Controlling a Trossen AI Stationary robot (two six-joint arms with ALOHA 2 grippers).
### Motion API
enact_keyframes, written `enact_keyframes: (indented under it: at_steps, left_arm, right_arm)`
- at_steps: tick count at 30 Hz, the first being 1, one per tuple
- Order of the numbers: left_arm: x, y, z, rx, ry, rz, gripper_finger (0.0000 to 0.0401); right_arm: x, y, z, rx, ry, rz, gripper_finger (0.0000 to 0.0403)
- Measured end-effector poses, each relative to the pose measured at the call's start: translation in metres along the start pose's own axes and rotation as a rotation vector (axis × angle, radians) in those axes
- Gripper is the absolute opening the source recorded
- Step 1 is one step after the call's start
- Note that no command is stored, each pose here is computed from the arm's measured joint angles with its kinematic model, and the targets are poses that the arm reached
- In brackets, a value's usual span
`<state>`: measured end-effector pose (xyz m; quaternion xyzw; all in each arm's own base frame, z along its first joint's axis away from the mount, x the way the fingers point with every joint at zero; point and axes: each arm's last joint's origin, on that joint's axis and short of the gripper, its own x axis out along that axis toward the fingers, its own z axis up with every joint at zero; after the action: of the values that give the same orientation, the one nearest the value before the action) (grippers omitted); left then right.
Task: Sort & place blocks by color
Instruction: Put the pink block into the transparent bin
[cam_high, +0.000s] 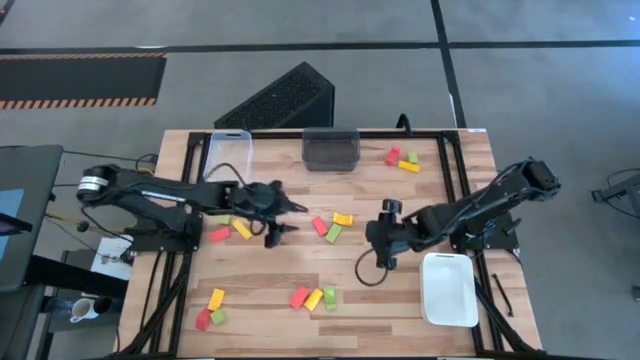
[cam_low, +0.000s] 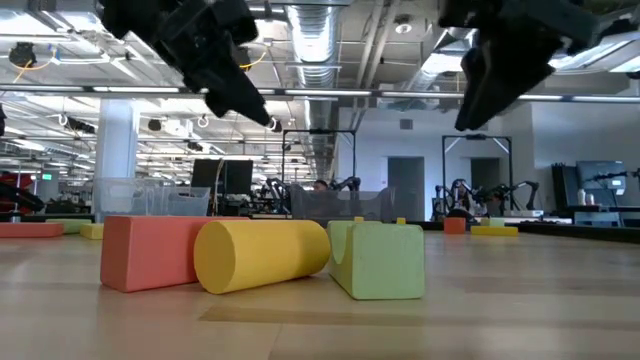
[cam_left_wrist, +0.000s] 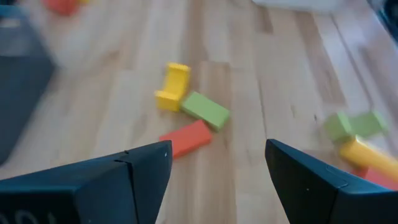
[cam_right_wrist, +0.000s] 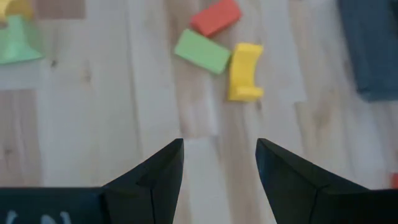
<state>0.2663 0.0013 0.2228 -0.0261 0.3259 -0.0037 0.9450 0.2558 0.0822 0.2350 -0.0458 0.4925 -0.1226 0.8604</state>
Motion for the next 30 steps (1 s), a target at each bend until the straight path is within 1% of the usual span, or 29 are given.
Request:
enact_keyframes:
  at_steps: [3,7,11,14,19,25,30]
  left_arm:
    - [0.022,-0.003,0.004,0.113,0.042,-0.029,0.0240]
    - [0.049,-0.004,0.013,0.326,0.112,-0.086,0.0240]
    - [0.076,0.002,0.027,0.462,0.200,-0.141,0.0240]
    - [0.094,0.012,0.034,0.506,0.278,-0.161,0.0240]
    - [0.121,0.030,0.035,0.554,0.391,-0.187,0.0240]
    - [0.141,0.042,0.026,0.576,0.476,-0.218,0.0240]
    - [0.151,0.043,0.015,0.597,0.519,-0.245,0.0240]
  right_arm:
    - [0.005,0.004,-0.011,0.019,0.031,-0.004,0.0225]
    - [0.007,0.010,-0.018,0.031,0.026,0.013,0.0225]
    - [0.004,0.015,-0.019,0.026,-0.021,0.101,0.0225]
    - [-0.003,0.016,-0.021,0.017,-0.041,0.123,0.0225]
    - [-0.016,0.015,-0.024,0.012,-0.079,0.152,0.0225]
    - [-0.028,0.012,-0.026,-0.005,-0.107,0.165,0.0225]
    - [-0.032,0.008,-0.026,-0.009,-0.120,0.166,0.0225]
